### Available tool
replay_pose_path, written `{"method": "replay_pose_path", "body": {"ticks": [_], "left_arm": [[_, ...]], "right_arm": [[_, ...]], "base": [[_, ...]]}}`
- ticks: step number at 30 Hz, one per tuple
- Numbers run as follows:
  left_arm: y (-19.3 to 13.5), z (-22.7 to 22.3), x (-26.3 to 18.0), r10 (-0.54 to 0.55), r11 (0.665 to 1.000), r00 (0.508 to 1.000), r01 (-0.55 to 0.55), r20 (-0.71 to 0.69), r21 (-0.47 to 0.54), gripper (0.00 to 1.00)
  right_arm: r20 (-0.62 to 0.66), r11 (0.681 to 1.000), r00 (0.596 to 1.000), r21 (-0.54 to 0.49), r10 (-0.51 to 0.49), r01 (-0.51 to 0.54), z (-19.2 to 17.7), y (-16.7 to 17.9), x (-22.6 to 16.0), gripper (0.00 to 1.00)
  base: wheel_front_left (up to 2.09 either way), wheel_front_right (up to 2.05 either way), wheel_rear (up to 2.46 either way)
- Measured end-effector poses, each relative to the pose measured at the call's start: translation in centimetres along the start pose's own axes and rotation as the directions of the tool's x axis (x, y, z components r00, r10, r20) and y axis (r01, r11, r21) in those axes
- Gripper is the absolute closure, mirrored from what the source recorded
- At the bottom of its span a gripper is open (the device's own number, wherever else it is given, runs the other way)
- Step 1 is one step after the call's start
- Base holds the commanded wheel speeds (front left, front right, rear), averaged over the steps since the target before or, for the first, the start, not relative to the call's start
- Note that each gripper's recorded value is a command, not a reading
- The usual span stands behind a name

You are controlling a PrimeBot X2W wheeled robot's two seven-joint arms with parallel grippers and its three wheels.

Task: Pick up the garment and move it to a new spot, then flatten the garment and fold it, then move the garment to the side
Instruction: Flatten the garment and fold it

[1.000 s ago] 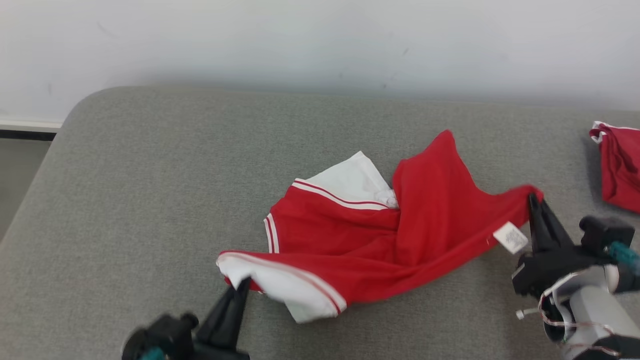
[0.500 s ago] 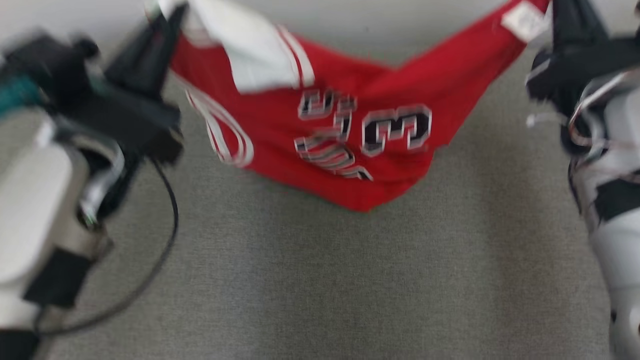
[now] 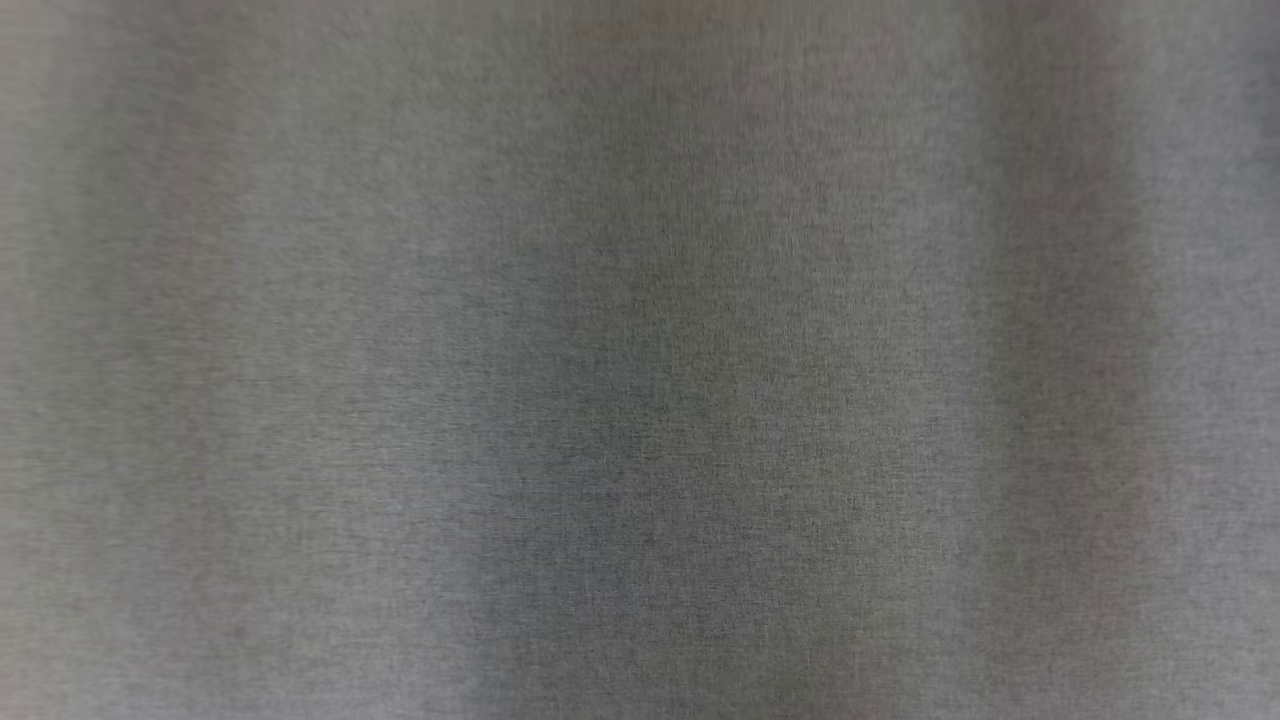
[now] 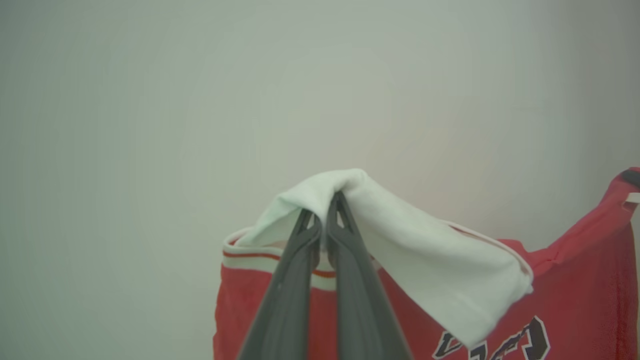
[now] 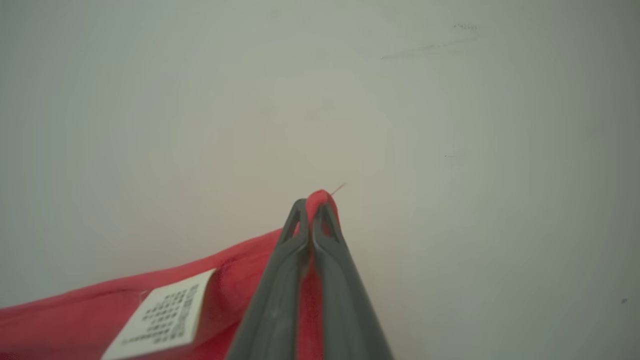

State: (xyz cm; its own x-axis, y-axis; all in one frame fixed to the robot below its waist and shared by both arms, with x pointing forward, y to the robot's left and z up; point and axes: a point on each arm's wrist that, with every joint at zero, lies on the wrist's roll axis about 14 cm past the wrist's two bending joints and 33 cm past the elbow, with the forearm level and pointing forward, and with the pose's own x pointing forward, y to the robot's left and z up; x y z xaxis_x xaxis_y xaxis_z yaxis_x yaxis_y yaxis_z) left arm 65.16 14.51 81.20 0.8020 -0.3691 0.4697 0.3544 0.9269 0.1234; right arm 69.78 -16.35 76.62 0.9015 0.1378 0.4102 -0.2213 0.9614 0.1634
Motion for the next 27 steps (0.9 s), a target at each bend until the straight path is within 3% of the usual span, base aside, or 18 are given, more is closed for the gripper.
{"method": "replay_pose_path", "body": {"ticks": [11, 18, 27], "left_arm": [[0.4, -1.3, 5.1, 0.015, 1.0, 0.999, -0.014, 0.048, -0.006, 1.0], [0.5, -6.1, 5.5, 0.024, 0.999, 1.0, -0.024, -0.001, -0.041, 1.0], [0.0, -7.9, 5.5, 0.01, 0.997, 1.0, -0.011, -0.008, -0.071, 1.0]], "right_arm": [[0.014, 0.999, 0.999, -0.033, -0.038, 0.038, -1.1, -1.2, 3.7, 1.0], [-0.037, 0.998, 0.998, -0.047, -0.05, 0.048, -5.1, -1.8, 3.7, 1.0], [-0.052, 0.997, 0.997, -0.066, -0.052, 0.048, -6.7, -1.9, 3.7, 1.0]], "base": [[0.0, 0.0, 0.0], [0.0, 0.0, 0.0], [0.0, 0.0, 0.0]]}}
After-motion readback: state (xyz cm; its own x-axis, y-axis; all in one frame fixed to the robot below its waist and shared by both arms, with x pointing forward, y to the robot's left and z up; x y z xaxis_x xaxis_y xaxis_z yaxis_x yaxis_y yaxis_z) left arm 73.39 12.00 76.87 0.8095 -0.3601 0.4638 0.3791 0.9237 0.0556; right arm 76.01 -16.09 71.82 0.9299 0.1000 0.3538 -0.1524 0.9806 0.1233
